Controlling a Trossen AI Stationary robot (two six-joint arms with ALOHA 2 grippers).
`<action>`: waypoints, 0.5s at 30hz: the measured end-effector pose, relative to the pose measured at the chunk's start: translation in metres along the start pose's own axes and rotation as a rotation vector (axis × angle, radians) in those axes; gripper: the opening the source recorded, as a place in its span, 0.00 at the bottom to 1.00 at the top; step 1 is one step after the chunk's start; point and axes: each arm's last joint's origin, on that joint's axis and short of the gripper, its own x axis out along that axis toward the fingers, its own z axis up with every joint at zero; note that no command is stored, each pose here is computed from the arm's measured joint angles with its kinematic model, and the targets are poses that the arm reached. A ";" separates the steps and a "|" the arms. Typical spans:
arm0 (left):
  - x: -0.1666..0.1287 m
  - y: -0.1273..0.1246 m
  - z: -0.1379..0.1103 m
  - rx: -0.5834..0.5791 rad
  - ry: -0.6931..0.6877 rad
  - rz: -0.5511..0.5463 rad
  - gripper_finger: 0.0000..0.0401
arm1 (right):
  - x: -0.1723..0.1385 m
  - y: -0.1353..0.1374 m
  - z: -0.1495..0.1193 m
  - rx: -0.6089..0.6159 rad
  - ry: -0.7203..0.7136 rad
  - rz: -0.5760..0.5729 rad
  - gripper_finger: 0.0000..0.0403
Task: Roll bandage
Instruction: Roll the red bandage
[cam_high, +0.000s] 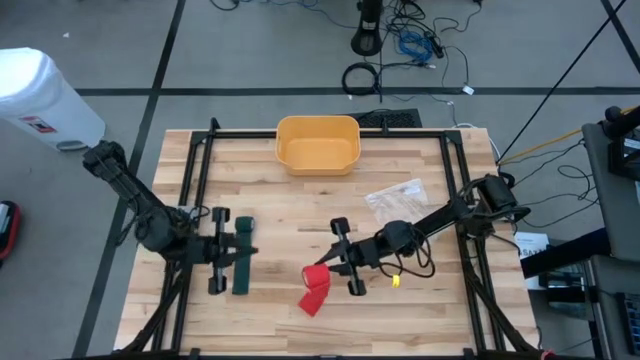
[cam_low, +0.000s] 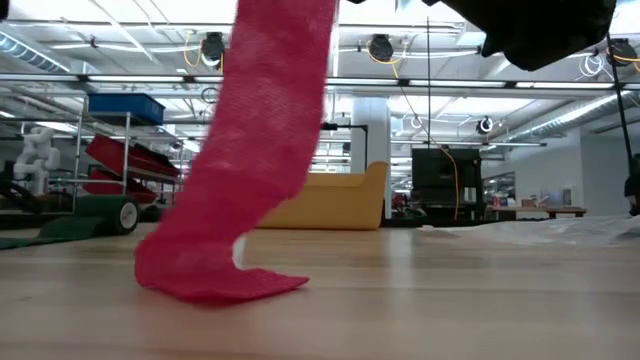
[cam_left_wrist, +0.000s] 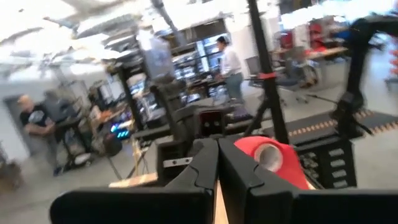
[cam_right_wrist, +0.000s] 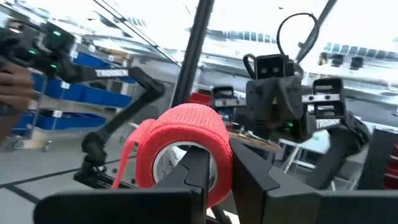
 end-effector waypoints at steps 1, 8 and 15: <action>0.003 0.001 -0.002 -0.020 0.006 0.013 0.05 | 0.000 -0.001 0.000 -0.003 0.005 -0.017 0.10; 0.023 -0.005 -0.023 0.007 0.085 0.051 0.07 | -0.001 -0.007 -0.002 -0.045 0.064 -0.192 0.10; 0.040 -0.015 -0.026 0.027 0.111 0.061 0.32 | 0.000 -0.008 0.005 -0.064 0.140 -0.180 0.10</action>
